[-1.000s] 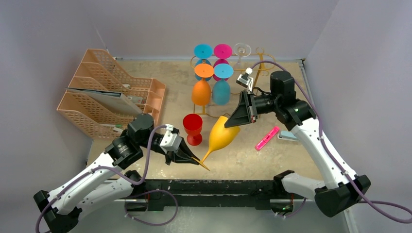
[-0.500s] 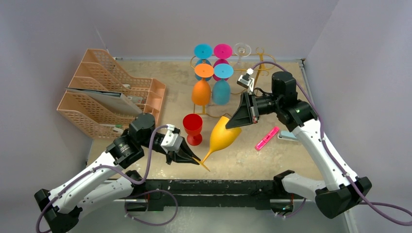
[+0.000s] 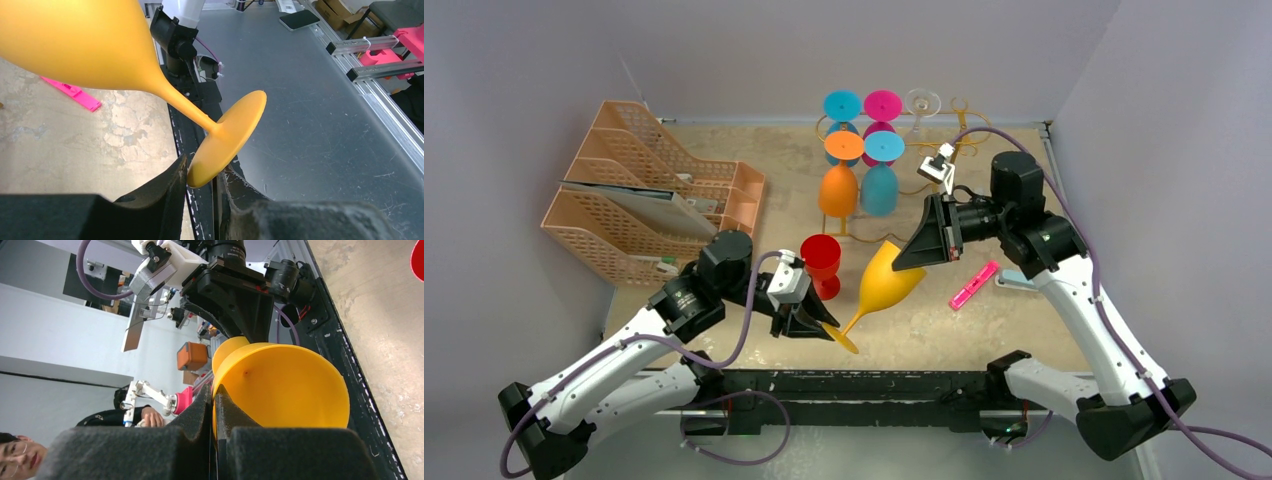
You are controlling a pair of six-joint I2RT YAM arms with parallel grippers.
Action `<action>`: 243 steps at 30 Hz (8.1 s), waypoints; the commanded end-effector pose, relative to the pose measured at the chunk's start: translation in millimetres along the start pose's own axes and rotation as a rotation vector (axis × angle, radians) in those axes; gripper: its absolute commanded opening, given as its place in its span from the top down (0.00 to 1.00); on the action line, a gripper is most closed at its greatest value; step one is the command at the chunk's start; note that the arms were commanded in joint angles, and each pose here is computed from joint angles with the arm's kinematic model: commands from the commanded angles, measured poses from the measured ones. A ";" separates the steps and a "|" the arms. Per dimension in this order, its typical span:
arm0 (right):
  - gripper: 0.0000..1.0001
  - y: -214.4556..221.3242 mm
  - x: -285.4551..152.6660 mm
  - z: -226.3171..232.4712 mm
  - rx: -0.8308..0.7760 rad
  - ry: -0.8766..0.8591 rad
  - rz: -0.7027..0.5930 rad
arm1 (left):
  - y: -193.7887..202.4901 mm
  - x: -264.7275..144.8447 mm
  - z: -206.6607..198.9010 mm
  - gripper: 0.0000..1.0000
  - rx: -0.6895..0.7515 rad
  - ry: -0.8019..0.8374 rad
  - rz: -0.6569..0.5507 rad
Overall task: Take the wine glass off the wine glass rack
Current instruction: Place the wine glass at the center of the board.
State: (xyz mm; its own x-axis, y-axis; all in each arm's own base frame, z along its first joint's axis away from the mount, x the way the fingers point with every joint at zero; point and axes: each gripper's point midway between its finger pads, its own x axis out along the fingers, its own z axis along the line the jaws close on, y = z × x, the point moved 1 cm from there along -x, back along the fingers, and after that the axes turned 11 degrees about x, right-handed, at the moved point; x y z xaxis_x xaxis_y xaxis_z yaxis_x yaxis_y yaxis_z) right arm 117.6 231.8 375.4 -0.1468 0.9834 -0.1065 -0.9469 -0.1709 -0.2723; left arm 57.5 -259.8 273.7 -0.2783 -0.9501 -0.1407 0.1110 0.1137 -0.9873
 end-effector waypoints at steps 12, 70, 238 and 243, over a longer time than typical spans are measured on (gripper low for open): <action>1.00 0.3 0.7 -9.5 -0.018 0.047 -0.023 | -15.6 -2.8 6.8 0.66 0.010 -0.041 -0.015; 1.00 -18.2 -31.9 -73.9 -0.356 0.620 -0.356 | 40.6 -125.6 105.3 0.00 -0.525 -1.214 0.447; 0.79 -82.7 50.3 -137.0 -0.617 1.036 -0.371 | 100.8 -194.0 124.9 0.00 -0.578 -1.447 0.412; 0.62 -81.9 26.6 -105.6 -0.591 0.991 -0.518 | 99.5 -195.2 124.0 0.00 -0.576 -1.454 0.407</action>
State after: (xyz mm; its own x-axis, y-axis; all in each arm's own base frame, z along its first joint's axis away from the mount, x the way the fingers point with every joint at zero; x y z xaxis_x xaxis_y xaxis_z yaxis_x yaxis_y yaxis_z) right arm 219.2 282.9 249.5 0.6302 0.5226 -0.5743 -0.5727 -0.1867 -0.7983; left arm 237.5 -102.4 201.5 0.7835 -0.2593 -0.5646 -0.5323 0.1887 -0.8253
